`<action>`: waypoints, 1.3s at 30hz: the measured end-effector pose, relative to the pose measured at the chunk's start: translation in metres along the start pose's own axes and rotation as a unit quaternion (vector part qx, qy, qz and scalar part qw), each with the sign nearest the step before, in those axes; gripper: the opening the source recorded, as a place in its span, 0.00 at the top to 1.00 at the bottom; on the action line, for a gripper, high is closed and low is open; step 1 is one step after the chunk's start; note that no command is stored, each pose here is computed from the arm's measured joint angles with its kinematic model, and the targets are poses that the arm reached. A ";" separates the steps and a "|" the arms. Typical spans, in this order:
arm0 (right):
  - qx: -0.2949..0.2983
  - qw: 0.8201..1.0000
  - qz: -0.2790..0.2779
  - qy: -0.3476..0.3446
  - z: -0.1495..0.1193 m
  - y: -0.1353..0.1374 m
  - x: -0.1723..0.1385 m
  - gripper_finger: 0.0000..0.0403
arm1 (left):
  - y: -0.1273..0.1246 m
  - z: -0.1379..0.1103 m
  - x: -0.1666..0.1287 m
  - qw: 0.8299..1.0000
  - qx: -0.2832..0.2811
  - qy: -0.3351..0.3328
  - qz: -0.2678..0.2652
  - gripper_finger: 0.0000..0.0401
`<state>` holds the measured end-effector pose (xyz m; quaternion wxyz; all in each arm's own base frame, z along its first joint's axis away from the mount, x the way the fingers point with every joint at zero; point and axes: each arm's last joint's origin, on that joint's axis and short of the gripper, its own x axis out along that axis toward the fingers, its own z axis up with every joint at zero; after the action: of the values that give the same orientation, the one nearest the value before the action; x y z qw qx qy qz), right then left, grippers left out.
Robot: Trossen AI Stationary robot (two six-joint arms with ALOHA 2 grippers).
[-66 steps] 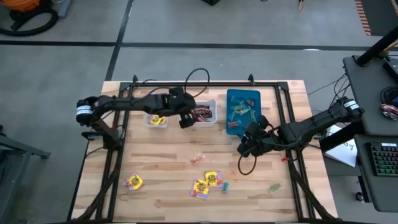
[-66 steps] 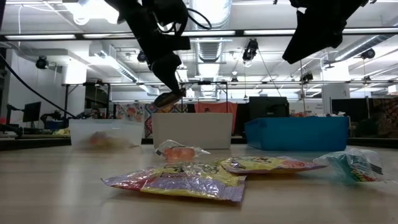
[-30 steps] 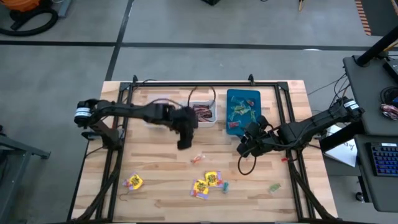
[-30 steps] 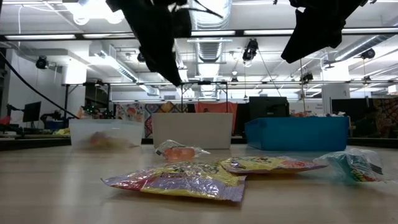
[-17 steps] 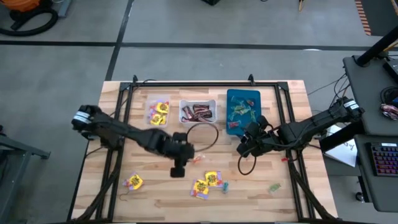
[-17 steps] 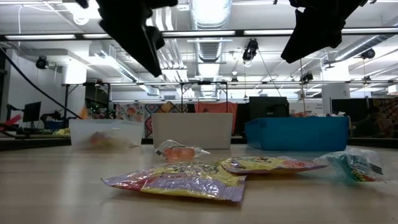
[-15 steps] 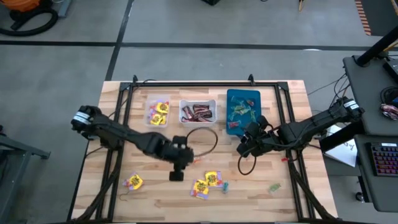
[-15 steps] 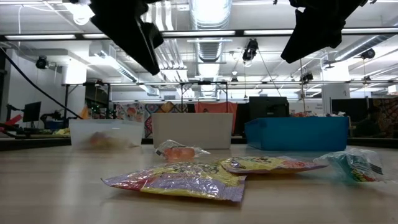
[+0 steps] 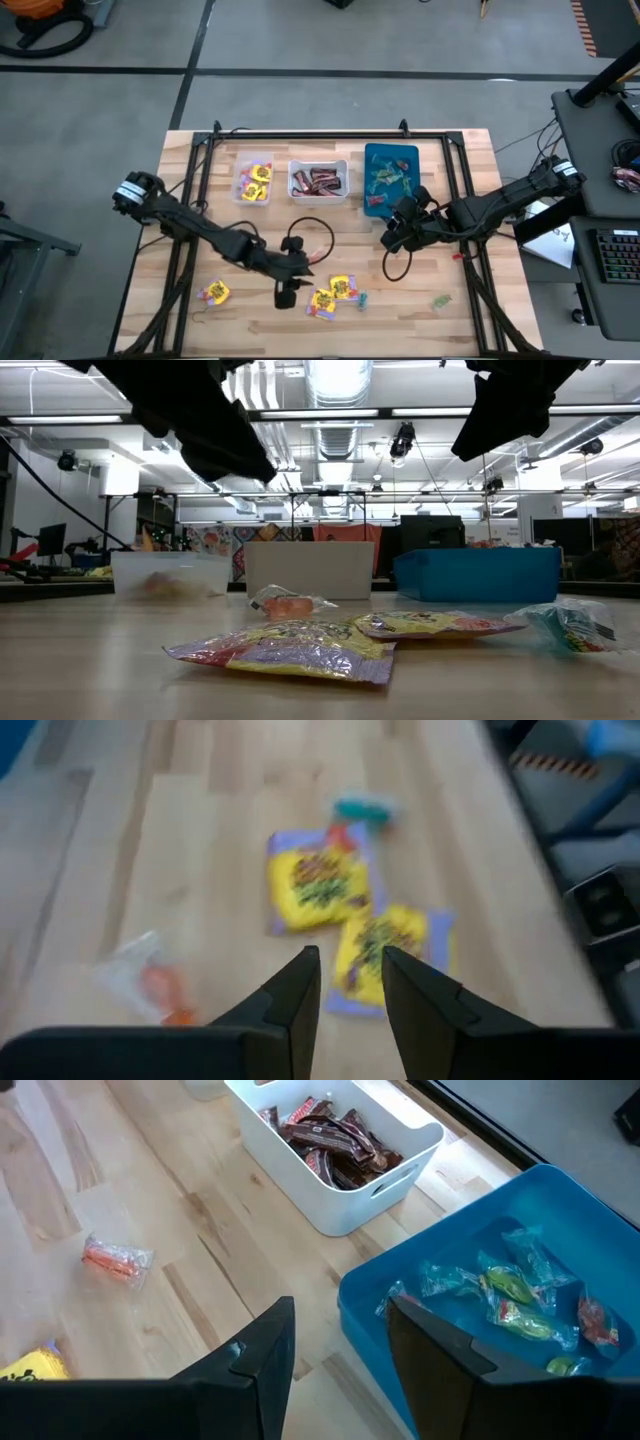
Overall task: Sort candy
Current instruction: Put the yellow candy into the transparent bin
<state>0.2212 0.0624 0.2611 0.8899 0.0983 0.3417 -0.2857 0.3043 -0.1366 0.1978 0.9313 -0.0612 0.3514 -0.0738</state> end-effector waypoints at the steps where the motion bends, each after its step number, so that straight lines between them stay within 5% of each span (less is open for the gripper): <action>1: 0.000 1.000 0.000 0.000 0.000 0.000 0.000 0.63 | -0.001 -0.001 0.001 1.000 -0.003 -0.015 -0.008 0.76; 7: 0.000 1.000 0.000 0.000 0.000 0.000 0.000 0.63 | -0.011 -0.013 0.002 0.999 0.001 -0.033 -0.027 0.64; 18: -0.002 1.000 0.010 0.008 -0.001 0.001 -0.001 0.63 | -0.026 -0.039 0.035 0.999 0.035 -0.029 0.013 0.35; 27: -0.002 1.000 0.011 0.009 -0.001 0.001 -0.001 0.63 | -0.033 -0.046 0.073 0.999 0.047 -0.012 0.001 0.33; 39: -0.001 0.999 0.031 0.027 -0.002 0.002 -0.001 0.63 | -0.031 -0.059 0.087 0.999 0.035 0.002 0.018 0.36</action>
<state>0.2210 0.0653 0.2599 0.8887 0.1154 0.3632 -0.2550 0.3267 -0.1859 0.1028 0.9335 -0.0216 0.3512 -0.0695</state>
